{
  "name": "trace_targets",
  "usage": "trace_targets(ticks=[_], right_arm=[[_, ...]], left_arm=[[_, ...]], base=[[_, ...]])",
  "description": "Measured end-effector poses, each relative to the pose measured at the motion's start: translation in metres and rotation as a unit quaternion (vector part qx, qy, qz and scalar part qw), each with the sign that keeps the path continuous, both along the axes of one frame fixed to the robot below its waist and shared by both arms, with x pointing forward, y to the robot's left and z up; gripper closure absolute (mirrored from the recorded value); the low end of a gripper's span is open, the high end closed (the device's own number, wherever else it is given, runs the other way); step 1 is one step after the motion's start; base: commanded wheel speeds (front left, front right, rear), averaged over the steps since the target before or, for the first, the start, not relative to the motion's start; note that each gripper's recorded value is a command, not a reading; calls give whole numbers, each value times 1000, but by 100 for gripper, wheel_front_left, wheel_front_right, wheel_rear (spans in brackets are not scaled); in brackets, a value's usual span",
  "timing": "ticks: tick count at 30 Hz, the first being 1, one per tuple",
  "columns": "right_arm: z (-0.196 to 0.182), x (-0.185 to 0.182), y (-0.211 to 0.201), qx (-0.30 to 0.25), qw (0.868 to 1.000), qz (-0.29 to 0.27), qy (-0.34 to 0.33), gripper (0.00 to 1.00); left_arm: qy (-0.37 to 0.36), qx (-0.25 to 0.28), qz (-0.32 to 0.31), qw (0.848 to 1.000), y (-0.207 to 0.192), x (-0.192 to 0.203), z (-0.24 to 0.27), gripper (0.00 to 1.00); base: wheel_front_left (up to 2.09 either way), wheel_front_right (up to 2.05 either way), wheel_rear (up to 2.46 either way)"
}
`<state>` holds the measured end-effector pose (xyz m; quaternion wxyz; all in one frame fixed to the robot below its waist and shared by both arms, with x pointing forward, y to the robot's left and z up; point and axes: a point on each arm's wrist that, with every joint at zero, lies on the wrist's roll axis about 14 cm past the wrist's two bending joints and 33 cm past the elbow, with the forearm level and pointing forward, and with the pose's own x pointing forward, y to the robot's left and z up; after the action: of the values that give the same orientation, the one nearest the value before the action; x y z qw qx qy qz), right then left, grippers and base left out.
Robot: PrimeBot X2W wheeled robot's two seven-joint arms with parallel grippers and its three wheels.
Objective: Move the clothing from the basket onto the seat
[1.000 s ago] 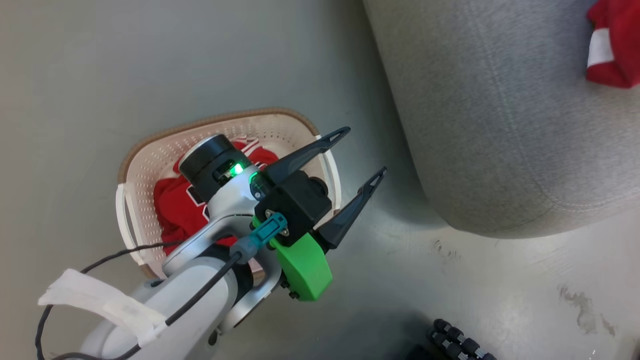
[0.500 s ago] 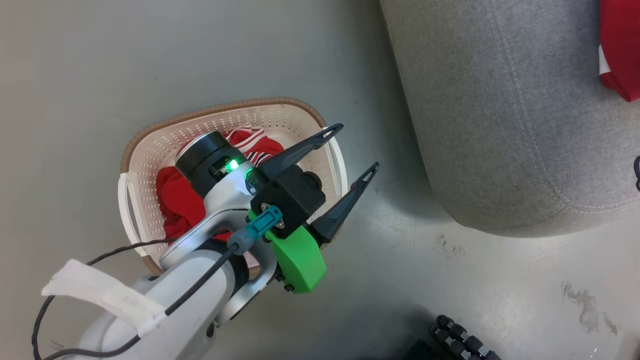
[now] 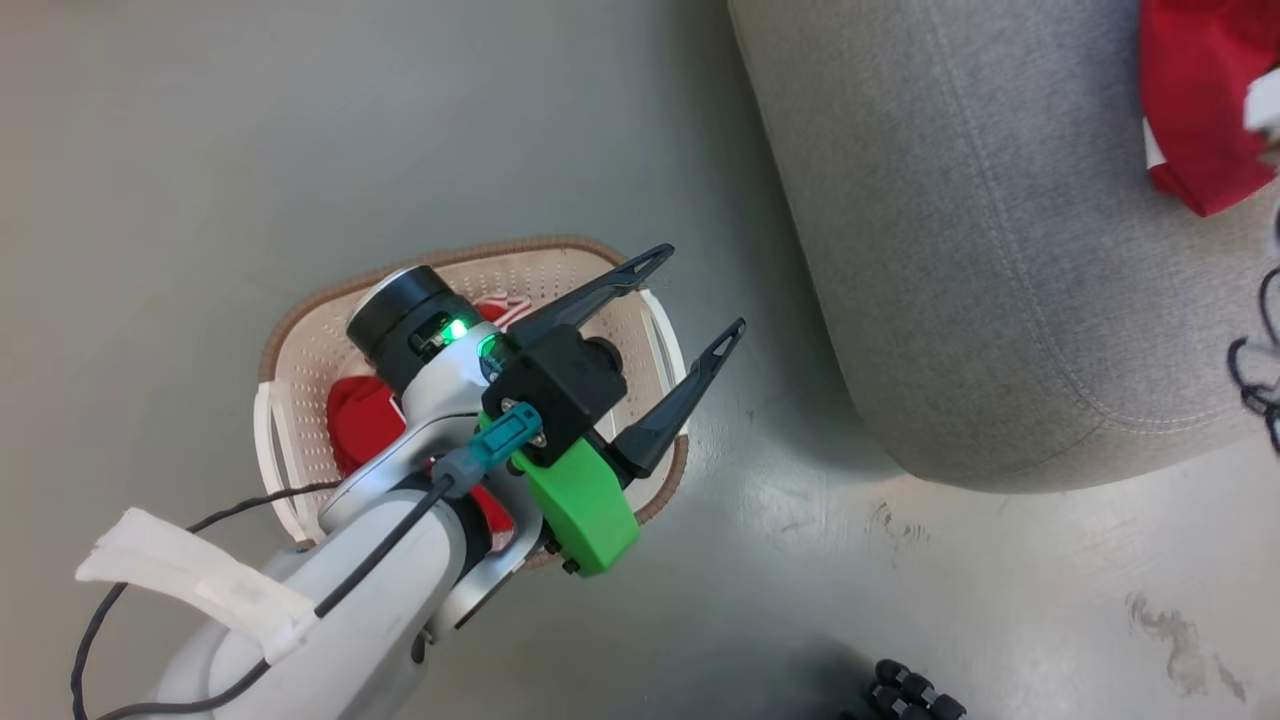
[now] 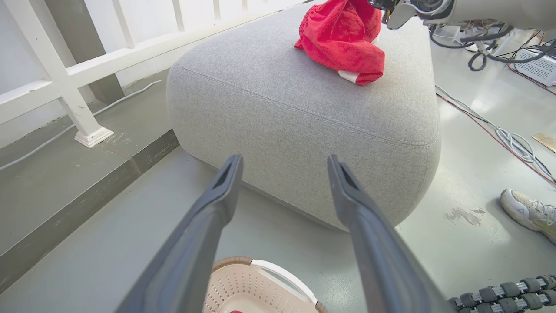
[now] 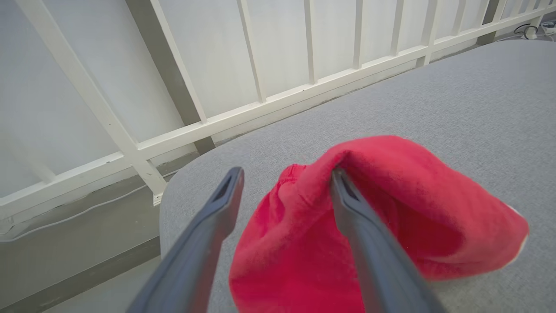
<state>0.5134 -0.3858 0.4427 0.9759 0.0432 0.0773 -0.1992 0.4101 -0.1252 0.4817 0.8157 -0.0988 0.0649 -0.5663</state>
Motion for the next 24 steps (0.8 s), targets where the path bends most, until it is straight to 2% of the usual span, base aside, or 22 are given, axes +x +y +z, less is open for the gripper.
trace_targets(ticks=[8,16,21,24], right_arm=[[-12,-26,24,16,999,24,17,0],[7,-36,59,18,997,71,-15,0],[22,-40,90,18,993,113,-40,0],[30,-43,113,13,988,142,-52,0]], left_arm=[[-9,-1,31,999,9,2,8,0],[3,-11,95,995,30,4,16,0],[-3,-13,150,989,50,8,23,0],[-5,-18,204,979,69,15,28,0]], base=[[0,0,0],[0,0,0],[0,0,0],[0,0,0]])
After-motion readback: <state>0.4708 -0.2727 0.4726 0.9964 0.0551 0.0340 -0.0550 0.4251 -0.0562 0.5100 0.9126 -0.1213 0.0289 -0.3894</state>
